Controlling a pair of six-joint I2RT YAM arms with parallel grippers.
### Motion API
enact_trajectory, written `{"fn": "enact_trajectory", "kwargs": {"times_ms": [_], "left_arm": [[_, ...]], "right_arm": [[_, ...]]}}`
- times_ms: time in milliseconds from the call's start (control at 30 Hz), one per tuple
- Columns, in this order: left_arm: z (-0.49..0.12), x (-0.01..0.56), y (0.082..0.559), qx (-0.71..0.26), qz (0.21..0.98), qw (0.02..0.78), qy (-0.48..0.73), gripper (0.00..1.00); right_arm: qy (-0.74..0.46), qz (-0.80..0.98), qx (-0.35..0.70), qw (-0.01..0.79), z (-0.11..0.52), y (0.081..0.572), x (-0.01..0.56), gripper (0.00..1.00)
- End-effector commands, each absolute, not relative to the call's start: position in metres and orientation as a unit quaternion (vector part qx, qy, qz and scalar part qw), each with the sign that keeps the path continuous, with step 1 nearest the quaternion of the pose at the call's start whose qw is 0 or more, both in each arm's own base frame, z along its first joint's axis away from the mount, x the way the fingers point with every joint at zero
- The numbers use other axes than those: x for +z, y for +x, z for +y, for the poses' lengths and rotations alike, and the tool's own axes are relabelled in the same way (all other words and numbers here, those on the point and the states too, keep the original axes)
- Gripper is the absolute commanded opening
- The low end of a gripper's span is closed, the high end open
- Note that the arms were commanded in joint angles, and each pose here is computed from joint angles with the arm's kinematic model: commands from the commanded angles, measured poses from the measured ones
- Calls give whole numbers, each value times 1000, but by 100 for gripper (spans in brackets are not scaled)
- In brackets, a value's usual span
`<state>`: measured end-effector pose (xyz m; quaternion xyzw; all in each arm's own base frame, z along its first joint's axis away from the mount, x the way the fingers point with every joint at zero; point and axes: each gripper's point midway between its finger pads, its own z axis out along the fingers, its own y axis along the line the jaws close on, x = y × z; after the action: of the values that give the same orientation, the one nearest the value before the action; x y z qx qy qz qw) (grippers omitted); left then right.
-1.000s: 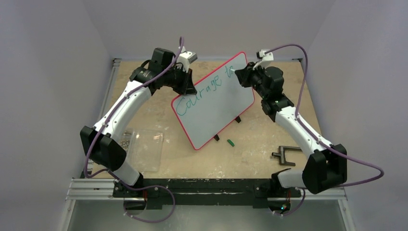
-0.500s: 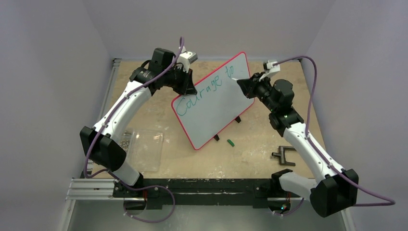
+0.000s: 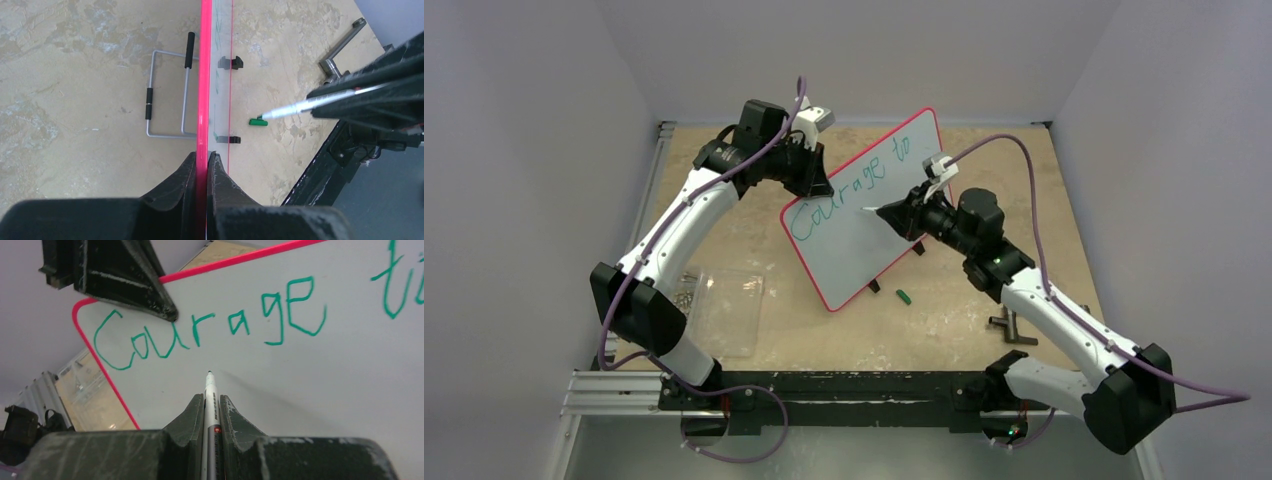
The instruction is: Write a sentence on the whiteboard
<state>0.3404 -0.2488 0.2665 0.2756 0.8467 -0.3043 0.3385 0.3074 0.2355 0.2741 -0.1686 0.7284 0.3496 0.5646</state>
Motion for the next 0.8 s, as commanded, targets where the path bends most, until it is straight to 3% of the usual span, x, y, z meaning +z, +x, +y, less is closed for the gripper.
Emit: {"fn": "enact_trajectory", "kwargs": {"times_ms": [0, 467, 767], "left_arm": [[-223, 260, 357, -227, 867, 360, 258, 0], [-206, 233, 355, -185, 897, 333, 226, 0], [-200, 215, 356, -166, 899, 327, 240, 0]], "right_arm": [[-206, 700, 369, 575, 250, 287, 278, 0], [-308, 639, 418, 568, 282, 237, 262, 0], [-336, 619, 425, 569, 311, 234, 266, 0]]}}
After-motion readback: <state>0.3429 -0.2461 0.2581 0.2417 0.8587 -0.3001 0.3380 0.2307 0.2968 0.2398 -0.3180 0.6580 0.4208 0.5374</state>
